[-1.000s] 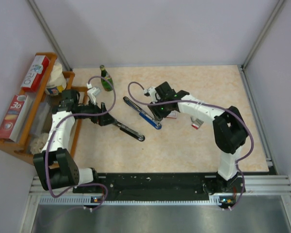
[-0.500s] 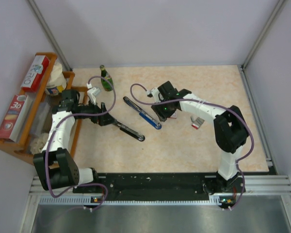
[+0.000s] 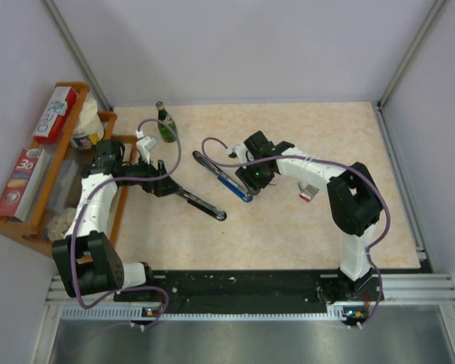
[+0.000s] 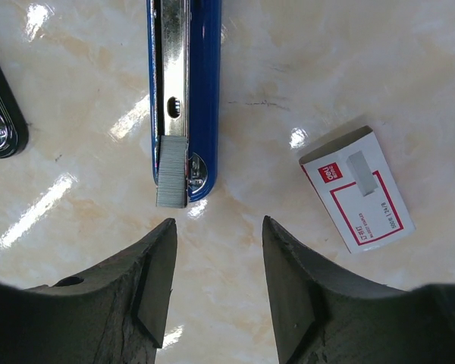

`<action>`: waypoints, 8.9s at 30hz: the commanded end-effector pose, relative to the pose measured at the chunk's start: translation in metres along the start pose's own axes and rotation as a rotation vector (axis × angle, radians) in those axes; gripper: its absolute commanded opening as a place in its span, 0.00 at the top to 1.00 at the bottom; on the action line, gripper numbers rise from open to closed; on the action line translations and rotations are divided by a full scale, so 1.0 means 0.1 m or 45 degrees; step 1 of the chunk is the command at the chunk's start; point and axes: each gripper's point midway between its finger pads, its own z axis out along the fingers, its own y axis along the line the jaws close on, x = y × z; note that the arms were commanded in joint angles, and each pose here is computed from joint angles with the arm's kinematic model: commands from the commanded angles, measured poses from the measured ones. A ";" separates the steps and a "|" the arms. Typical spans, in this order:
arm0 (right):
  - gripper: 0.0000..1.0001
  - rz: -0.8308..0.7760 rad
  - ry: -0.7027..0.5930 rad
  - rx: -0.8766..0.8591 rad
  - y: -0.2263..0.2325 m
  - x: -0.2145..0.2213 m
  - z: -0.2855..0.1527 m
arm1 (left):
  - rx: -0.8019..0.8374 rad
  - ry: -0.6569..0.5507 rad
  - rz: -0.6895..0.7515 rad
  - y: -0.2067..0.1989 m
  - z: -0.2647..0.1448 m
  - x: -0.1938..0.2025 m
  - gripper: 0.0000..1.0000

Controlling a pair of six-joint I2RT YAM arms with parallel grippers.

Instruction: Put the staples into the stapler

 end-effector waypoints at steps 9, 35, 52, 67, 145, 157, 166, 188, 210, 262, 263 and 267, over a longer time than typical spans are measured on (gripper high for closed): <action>0.51 0.000 -0.105 0.015 0.03 -0.26 -0.05 | 0.018 -0.024 0.031 0.01 0.00 -0.02 0.01; 0.51 -0.015 -0.197 0.098 -0.09 -0.44 -0.25 | 0.024 -0.029 0.021 0.02 0.00 -0.03 0.01; 0.51 0.244 -0.217 0.233 -1.24 0.32 -0.90 | 0.026 -0.035 0.033 -0.01 -0.02 -0.04 0.01; 0.63 0.474 -0.144 0.148 -1.43 0.70 -0.65 | 0.030 -0.037 0.035 -0.02 -0.02 -0.04 0.01; 0.84 0.210 0.043 0.750 -1.84 0.83 -0.21 | 0.018 -0.039 0.019 0.03 -0.04 -0.03 0.01; 0.82 0.207 0.005 0.710 -1.74 0.74 -0.22 | 0.020 -0.041 0.016 0.03 -0.04 -0.03 0.01; 0.87 0.231 -0.033 0.626 -1.63 0.68 -0.22 | 0.019 -0.041 0.013 0.03 -0.04 -0.03 0.01; 0.88 0.237 -0.137 0.652 -1.67 0.51 -0.48 | 0.021 -0.042 0.011 0.03 -0.05 -0.03 0.01; 0.84 0.216 -0.040 0.499 -1.56 0.67 -0.30 | 0.024 -0.046 0.010 0.03 -0.05 -0.03 0.01; 0.66 0.316 0.000 0.365 -1.65 0.86 -0.23 | 0.033 -0.054 0.010 0.02 -0.06 -0.04 0.01; 0.66 0.315 0.003 0.358 -1.64 0.87 -0.22 | 0.033 -0.053 0.006 0.02 -0.06 -0.04 0.01; 0.70 0.314 0.007 0.346 -1.63 0.88 -0.19 | 0.033 -0.053 0.006 0.02 -0.06 -0.04 0.01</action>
